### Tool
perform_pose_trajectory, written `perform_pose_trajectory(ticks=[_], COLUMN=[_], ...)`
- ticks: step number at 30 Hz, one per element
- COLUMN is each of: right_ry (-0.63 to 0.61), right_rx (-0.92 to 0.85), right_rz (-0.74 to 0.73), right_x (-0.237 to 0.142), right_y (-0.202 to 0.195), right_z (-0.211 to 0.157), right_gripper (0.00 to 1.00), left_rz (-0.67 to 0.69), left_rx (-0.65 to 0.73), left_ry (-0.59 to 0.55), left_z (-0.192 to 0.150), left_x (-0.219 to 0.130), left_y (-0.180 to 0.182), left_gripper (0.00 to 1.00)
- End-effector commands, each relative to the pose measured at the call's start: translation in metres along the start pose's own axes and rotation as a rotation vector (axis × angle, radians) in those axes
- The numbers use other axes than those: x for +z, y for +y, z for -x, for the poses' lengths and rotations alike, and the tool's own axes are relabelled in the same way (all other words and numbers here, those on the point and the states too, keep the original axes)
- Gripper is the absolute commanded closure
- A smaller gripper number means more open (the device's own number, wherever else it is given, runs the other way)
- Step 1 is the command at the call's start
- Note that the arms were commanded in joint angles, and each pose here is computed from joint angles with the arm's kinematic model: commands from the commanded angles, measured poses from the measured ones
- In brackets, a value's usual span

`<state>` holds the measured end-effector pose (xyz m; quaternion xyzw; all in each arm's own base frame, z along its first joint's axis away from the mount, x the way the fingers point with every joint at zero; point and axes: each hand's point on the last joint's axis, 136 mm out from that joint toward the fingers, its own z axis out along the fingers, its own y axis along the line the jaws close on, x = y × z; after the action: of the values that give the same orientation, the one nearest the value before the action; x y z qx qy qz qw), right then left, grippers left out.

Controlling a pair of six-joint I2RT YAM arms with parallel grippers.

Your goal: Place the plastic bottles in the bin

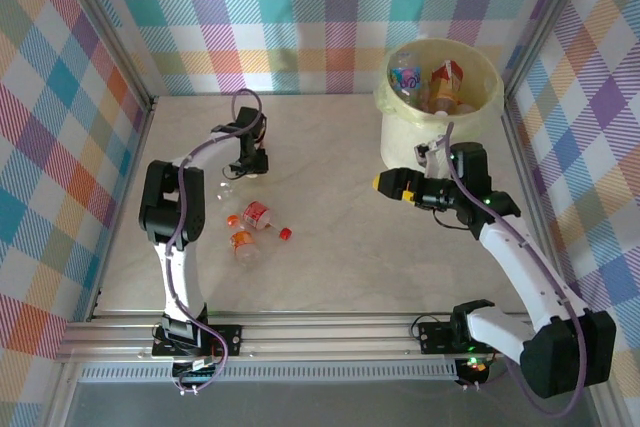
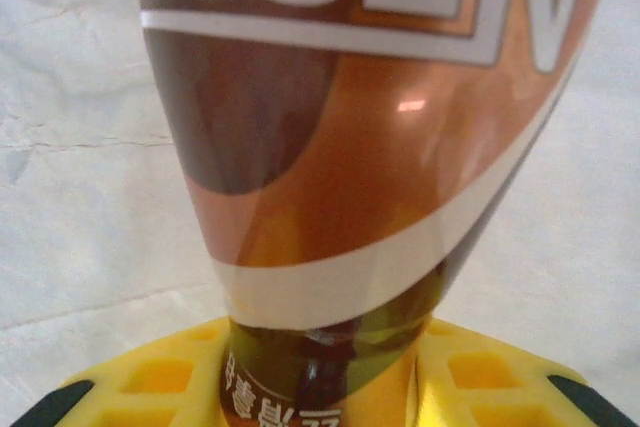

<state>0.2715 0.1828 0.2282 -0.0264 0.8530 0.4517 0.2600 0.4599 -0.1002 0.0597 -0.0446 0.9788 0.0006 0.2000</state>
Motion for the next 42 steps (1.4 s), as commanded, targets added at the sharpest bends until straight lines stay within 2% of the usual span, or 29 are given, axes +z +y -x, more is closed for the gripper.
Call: perform_pose_trajectory(ticks=[1, 5, 11, 16, 20, 26, 33, 42], right_ry=[-0.012, -0.005, -0.009, -0.007, 0.014, 0.009, 0.003, 0.008], right_rx=[0.042, 0.077, 0.089, 0.072, 0.045, 0.032, 0.014, -0.005], right_rz=[0.015, 0.053, 0.103, 0.142, 0.165, 0.151, 0.134, 0.100], right_x=[0.010, 0.017, 0.026, 0.033, 0.045, 0.057, 0.059, 0.053], right_y=[-0.005, -0.001, 0.012, 0.026, 0.040, 0.047, 0.050, 0.052], right_z=[0.005, 0.009, 0.021, 0.032, 0.034, 0.040, 0.049, 0.050], right_gripper=[0.00, 0.01, 0.03, 0.12, 0.16, 0.20, 0.22, 0.38], left_rz=[-0.128, -0.296, -0.613, -0.797, -0.950, -1.037, -1.084, -1.103], left_rx=[0.006, 0.012, 0.058, 0.076, 0.087, 0.113, 0.148, 0.176], left_ry=[-0.082, -0.109, -0.107, -0.079, -0.071, -0.060, -0.045, -0.044], left_z=[0.009, -0.003, -0.041, -0.074, -0.091, -0.116, -0.141, -0.147], left_x=[-0.049, -0.084, -0.137, -0.173, -0.204, -0.229, -0.239, -0.248], left_y=[-0.039, -0.081, -0.148, -0.180, -0.205, -0.225, -0.248, -0.261], left_gripper=[0.69, 0.69, 0.68, 0.68, 0.68, 0.68, 0.68, 0.67])
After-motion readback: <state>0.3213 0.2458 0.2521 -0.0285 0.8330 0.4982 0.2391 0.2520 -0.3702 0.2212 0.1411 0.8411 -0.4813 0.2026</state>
